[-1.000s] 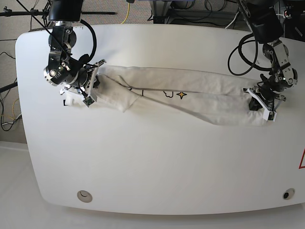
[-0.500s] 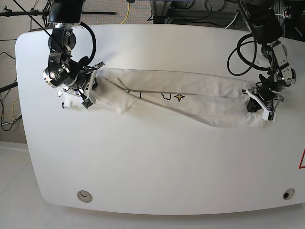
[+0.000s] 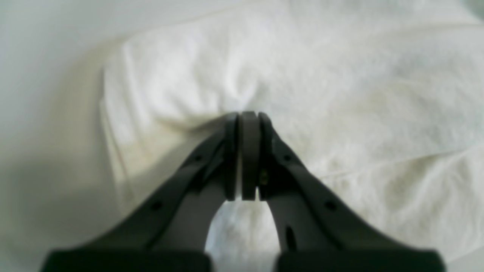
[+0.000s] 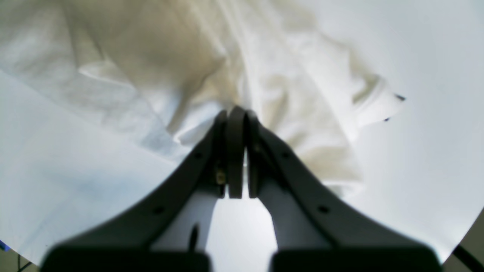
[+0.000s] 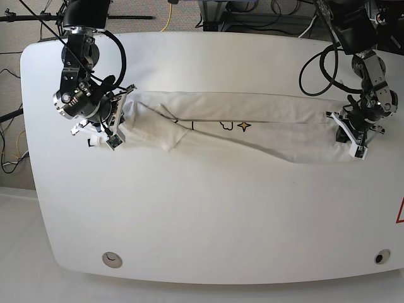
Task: Fold the T-shirt properly
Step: 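Open the left gripper and lift it away from the strip end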
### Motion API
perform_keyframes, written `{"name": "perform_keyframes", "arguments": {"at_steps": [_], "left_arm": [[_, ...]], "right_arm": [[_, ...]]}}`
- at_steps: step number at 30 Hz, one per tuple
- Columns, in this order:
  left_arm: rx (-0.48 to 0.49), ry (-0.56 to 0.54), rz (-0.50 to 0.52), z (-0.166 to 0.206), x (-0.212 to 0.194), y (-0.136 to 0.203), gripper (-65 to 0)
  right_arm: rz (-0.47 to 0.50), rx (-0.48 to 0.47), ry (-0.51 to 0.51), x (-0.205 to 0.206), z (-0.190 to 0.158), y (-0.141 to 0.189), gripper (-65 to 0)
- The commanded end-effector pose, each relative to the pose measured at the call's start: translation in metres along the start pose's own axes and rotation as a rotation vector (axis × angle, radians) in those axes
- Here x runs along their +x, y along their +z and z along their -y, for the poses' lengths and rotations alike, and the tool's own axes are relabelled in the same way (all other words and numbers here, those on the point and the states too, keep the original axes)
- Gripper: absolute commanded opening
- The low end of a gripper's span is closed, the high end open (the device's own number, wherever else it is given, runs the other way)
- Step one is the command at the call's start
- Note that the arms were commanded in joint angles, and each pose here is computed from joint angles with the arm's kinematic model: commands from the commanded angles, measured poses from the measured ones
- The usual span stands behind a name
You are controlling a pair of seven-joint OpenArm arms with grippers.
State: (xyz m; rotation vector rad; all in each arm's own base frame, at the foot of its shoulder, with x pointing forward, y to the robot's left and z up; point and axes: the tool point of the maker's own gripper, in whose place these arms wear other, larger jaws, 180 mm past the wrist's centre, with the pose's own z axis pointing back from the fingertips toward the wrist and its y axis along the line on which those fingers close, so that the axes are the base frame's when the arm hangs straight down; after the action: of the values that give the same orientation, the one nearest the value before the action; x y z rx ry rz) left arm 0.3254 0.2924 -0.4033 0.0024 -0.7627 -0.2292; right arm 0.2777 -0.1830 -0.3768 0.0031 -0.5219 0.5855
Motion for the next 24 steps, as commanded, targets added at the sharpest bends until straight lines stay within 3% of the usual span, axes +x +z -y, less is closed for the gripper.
{"name": "perform_keyframes", "arguments": {"at_steps": [1, 15, 24], "left_arm": [[0.038, -0.042, 0.104, -0.012, 0.038, 0.013, -64.9], [0.182, -0.089, 0.250, -0.038, 0.089, 0.063, -64.7], [0.278, -0.019, 0.259, -0.072, 0.077, 0.085, -64.7]], "right_arm": [[0.061, -0.039, 0.024, 0.018, 0.009, 0.013, -65.0], [0.073, -0.011, 0.005, 0.021, -0.009, 0.012, -65.0], [0.096, 0.006, -0.011, 0.029, -0.015, 0.009, -65.0]]}}
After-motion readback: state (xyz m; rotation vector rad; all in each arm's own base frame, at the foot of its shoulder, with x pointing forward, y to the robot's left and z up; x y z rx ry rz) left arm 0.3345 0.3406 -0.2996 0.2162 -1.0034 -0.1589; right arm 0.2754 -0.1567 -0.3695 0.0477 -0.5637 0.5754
